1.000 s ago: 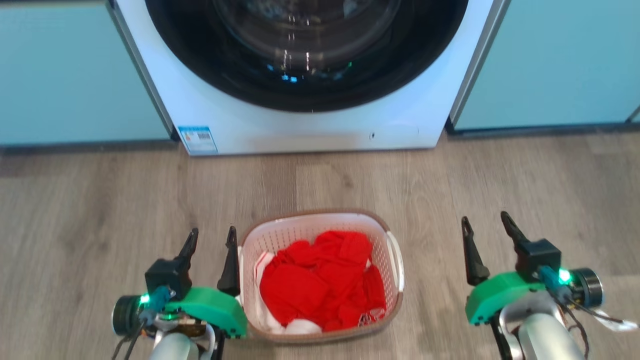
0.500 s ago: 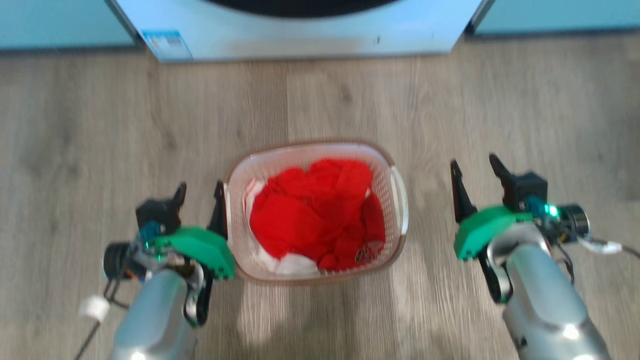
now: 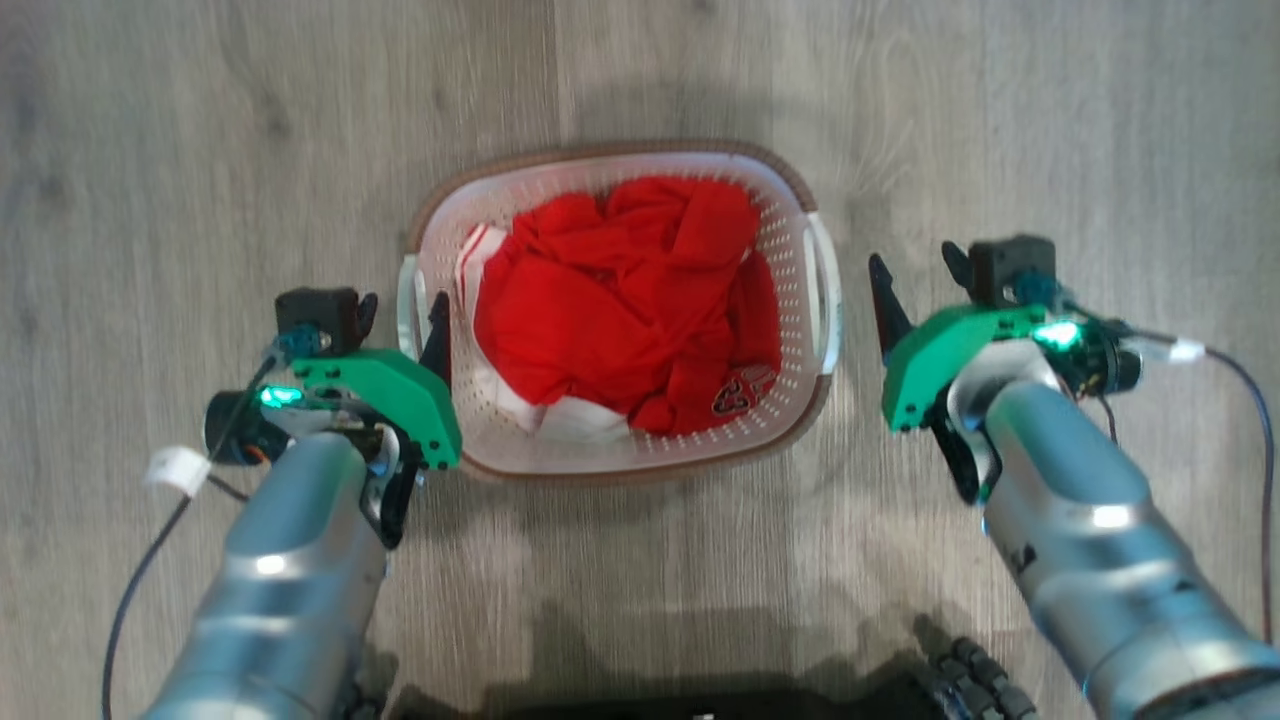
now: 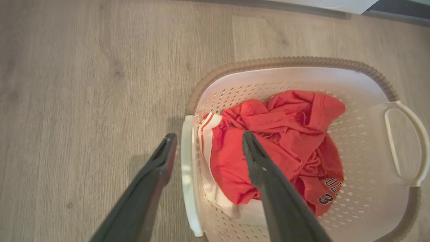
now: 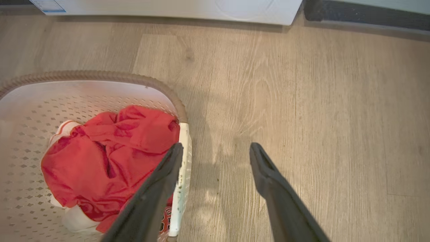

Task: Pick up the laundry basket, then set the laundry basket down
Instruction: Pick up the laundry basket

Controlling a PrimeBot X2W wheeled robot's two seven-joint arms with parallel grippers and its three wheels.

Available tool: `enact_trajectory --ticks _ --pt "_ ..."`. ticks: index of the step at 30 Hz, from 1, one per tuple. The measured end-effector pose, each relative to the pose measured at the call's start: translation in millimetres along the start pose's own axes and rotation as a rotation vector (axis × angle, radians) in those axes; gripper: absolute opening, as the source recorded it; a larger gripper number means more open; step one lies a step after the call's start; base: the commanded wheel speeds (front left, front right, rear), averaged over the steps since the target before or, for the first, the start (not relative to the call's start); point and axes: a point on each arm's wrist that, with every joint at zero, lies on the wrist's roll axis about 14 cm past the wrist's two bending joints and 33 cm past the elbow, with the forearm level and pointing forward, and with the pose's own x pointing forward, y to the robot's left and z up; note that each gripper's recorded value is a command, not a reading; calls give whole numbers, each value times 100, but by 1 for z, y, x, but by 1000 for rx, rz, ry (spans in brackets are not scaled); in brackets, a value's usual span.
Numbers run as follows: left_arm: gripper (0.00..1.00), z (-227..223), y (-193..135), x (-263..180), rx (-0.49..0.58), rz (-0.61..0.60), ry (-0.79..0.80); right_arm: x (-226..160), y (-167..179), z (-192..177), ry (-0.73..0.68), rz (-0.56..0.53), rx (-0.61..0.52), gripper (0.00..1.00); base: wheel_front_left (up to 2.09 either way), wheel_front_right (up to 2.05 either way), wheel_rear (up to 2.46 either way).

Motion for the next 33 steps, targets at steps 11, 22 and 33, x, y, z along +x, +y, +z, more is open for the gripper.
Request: enact_trajectory --ticks 11,22,33 --pt "100 -41 17 20 30 -2 181 34 18 -38 187 79 33 100 0 0 0" --pt "100 -61 22 37 66 -25 308 59 20 -63 322 100 42 100 0 0 0" --pt "100 -85 23 44 108 -45 461 67 21 -90 457 119 33 100 0 0 0"
